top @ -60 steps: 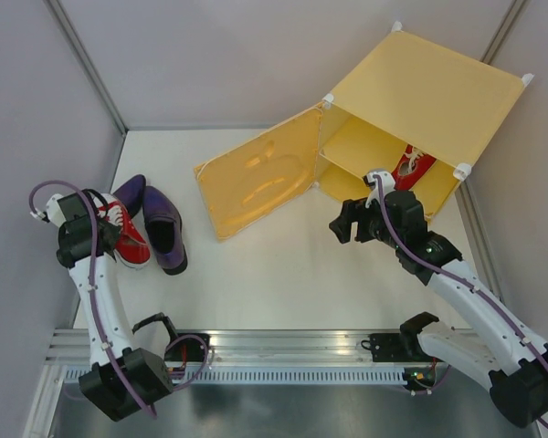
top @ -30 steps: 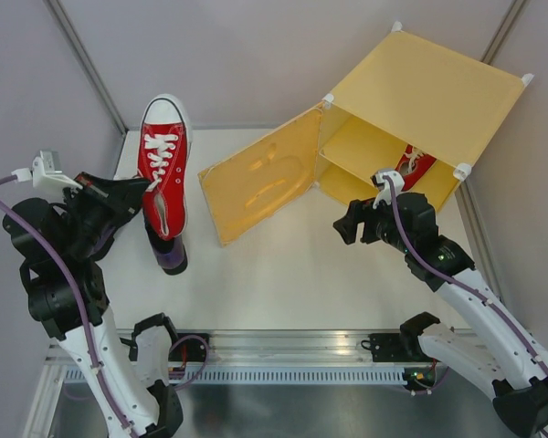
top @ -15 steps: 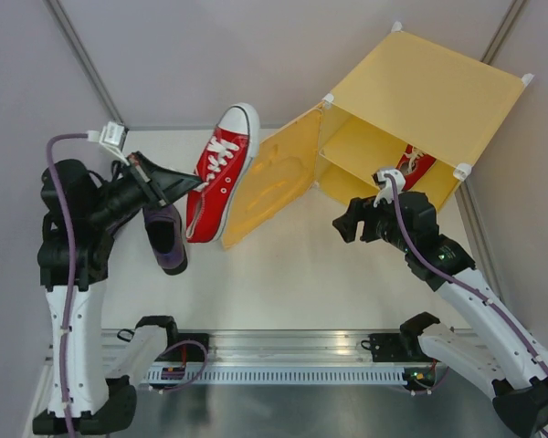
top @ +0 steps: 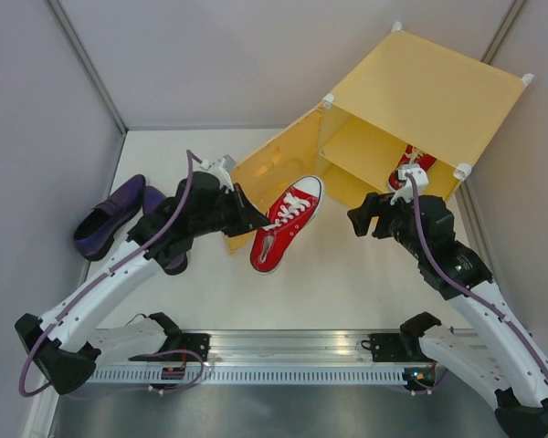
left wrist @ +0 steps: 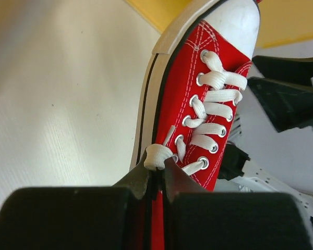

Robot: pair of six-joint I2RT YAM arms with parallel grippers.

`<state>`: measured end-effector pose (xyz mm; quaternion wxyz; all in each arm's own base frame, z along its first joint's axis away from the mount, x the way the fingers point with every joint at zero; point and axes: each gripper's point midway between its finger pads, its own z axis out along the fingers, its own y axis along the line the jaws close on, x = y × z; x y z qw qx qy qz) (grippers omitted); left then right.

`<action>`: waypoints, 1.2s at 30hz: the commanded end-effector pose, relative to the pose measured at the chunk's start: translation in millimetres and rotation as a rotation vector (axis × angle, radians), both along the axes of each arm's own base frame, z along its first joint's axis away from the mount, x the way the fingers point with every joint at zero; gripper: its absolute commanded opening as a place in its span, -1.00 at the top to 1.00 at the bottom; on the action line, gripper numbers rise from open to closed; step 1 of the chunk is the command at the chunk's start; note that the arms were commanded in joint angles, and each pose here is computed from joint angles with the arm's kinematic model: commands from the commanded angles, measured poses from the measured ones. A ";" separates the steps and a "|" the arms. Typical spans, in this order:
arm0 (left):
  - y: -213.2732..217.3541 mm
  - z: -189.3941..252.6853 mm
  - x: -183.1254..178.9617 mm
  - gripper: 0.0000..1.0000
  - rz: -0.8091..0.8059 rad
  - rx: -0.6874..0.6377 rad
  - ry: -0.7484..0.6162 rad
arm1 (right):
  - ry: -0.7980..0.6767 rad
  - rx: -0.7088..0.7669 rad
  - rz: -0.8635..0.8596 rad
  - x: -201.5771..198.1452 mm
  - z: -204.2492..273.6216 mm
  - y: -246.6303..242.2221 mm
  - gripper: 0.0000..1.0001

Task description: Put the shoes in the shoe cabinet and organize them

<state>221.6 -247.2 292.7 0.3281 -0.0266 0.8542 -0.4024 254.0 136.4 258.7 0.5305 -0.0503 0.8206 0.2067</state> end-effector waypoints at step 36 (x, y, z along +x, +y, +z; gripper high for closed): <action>0.5 28.4 108.7 0.95 0.237 0.084 -0.242 | -0.030 -0.031 -0.004 -13.3 -3.9 -11.5 -0.67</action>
